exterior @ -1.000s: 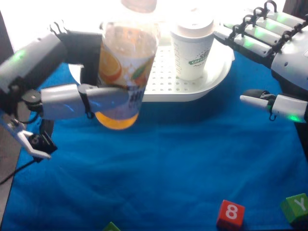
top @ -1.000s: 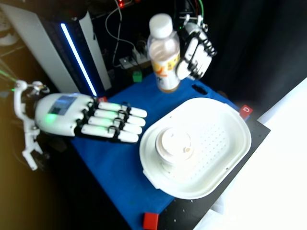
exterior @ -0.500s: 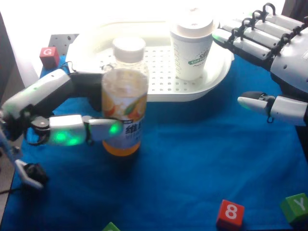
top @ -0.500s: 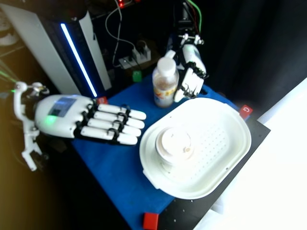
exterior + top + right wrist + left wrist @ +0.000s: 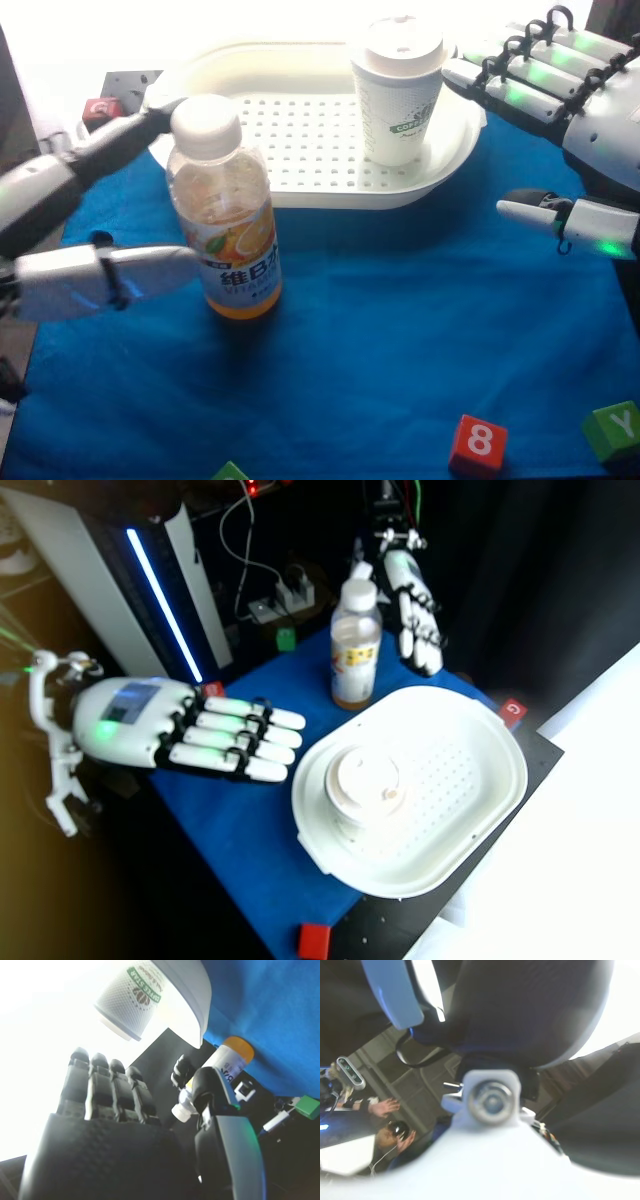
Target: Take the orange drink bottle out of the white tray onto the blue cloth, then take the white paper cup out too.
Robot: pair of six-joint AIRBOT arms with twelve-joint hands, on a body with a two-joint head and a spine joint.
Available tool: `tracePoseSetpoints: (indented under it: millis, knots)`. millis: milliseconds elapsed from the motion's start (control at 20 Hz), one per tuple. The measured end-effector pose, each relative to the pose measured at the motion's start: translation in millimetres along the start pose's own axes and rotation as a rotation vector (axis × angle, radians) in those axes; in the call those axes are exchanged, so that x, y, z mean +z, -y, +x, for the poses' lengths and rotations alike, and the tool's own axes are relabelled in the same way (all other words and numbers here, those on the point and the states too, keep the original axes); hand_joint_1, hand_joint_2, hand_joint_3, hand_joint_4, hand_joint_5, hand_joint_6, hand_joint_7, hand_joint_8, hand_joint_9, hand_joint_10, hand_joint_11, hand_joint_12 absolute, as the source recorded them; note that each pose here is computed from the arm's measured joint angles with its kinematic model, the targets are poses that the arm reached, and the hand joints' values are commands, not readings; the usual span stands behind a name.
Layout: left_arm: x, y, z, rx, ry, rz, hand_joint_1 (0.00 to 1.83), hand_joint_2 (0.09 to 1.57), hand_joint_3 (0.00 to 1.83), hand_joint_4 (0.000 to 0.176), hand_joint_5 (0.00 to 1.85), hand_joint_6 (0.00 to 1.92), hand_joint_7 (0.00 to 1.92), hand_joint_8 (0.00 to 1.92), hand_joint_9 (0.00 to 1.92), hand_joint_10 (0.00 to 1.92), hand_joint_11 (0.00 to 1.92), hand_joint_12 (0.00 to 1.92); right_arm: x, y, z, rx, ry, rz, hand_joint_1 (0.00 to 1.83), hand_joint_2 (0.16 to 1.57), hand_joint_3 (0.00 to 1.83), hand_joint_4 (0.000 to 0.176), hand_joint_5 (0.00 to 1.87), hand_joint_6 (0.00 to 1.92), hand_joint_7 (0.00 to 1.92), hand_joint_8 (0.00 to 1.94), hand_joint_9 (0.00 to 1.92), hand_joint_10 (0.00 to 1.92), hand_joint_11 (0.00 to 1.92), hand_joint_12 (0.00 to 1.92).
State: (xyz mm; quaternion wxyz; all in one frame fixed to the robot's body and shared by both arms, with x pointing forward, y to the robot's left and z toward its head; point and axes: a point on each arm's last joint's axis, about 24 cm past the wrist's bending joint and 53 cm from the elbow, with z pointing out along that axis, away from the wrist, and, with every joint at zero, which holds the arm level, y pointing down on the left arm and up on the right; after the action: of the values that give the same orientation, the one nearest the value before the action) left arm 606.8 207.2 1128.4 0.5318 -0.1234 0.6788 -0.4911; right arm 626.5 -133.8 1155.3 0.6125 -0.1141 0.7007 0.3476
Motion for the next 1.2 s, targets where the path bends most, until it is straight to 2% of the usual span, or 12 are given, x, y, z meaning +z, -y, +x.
tracePoseSetpoints:
  millis: [100,300,350,500,650,800,850,900,1000,1100,1150,1200]
  knots:
    - [-18.9,-9.7,-17.1,0.023,0.061,-0.044,0.46,1.07,0.01,0.099,0.0,0.0,0.0,0.0,0.0,0.0,0.0,0.0,1.0,1.9,-2.6,-0.003,0.004,0.0,0.3,1.29,0.0,0.0,0.0,0.0,0.0,0.0,0.0,0.0,0.0,0.0]
    - [-32.7,-16.1,-44.5,0.071,0.162,-0.08,0.35,1.23,0.02,0.094,0.0,0.0,0.0,0.0,0.0,0.0,0.02,0.02,26.3,5.2,-31.1,0.01,0.086,-0.005,0.33,1.29,0.0,0.0,0.0,0.0,0.0,0.0,0.0,0.0,0.0,0.0]
    - [-33.3,-11.2,-47.6,0.083,0.174,-0.065,0.36,1.33,0.01,0.095,0.0,0.0,0.0,0.0,0.0,0.0,0.0,0.37,41.3,3.6,-35.4,0.006,0.094,-0.014,0.34,1.3,0.0,0.0,0.0,0.0,0.0,0.0,0.0,0.0,0.0,0.0]
    - [-33.0,-8.9,-46.8,0.091,0.171,-0.056,0.37,1.32,0.0,0.09,0.01,0.0,0.0,0.0,0.0,0.0,0.0,0.35,68.8,1.3,-29.5,0.008,0.07,-0.017,0.41,1.26,0.0,0.009,0.0,0.0,0.0,0.0,0.0,0.0,0.04,0.03]
    - [-33.8,-11.1,-50.9,0.089,0.188,-0.066,0.36,1.33,0.0,0.088,0.02,0.0,0.0,0.0,0.0,0.0,0.0,0.18,95.8,-3.4,-21.6,0.014,0.045,-0.02,0.49,1.25,0.0,0.0,0.0,0.0,0.0,0.0,0.0,0.0,0.0,0.0]
    - [-33.6,-9.7,-51.5,0.089,0.191,-0.06,0.36,1.35,0.0,0.109,0.02,0.0,0.0,0.0,0.0,0.0,0.0,0.35,117.5,-9.4,-22.2,0.017,0.044,-0.028,0.59,1.18,0.0,0.0,0.0,0.0,0.0,0.0,0.0,0.0,0.0,0.0]
    - [-33.6,-9.1,-52.2,0.089,0.194,-0.058,0.36,1.34,0.0,0.119,0.04,0.0,0.0,0.0,0.0,0.0,0.0,0.37,123.5,-8.9,-21.0,0.015,0.039,-0.024,0.63,1.14,0.0,0.012,0.0,0.0,0.0,0.0,0.0,0.0,0.0,0.0]
    - [-33.6,-8.9,-52.2,0.09,0.194,-0.057,0.36,1.34,0.0,0.119,0.04,0.0,0.0,0.0,0.0,0.0,0.0,0.37,127.5,-7.5,-19.7,0.011,0.034,-0.02,0.63,1.14,0.0,0.012,0.0,0.0,0.0,0.0,0.0,0.0,0.0,0.0]
    - [-33.7,-9.2,-52.4,0.089,0.195,-0.058,0.35,1.33,0.0,0.104,0.04,0.0,0.0,0.0,0.06,0.02,0.0,0.7,133.7,0.4,-12.2,0.012,0.008,0.003,0.64,1.13,0.0,0.001,0.0,0.0,0.0,0.0,0.0,0.0,0.0,0.0]
    - [-33.6,-8.8,-52.8,0.091,0.196,-0.056,0.35,1.3,0.0,0.117,0.05,0.0,0.0,0.0,0.06,0.01,0.0,0.71,136.1,11.2,-5.0,0.016,-0.022,0.034,0.63,1.13,0.0,0.0,0.0,0.0,0.0,0.0,0.0,0.0,0.01,0.0]
    - [-33.7,-8.7,-52.9,0.09,0.196,-0.056,0.34,1.31,0.0,0.109,0.05,0.0,0.0,0.0,0.07,0.01,0.0,0.72,136.6,18.1,-3.6,0.022,-0.031,0.052,0.62,1.13,0.0,0.0,0.0,0.0,0.0,0.0,0.0,0.0,0.05,0.02]
    - [-33.8,-9.1,-53.6,0.09,0.199,-0.058,0.35,1.31,0.0,0.096,0.06,0.0,0.0,0.0,0.05,0.0,0.0,0.7,137.7,27.4,-3.3,0.033,-0.035,0.076,0.65,1.09,0.04,0.0,0.0,0.0,0.0,0.0,0.07,0.01,0.01,0.58]
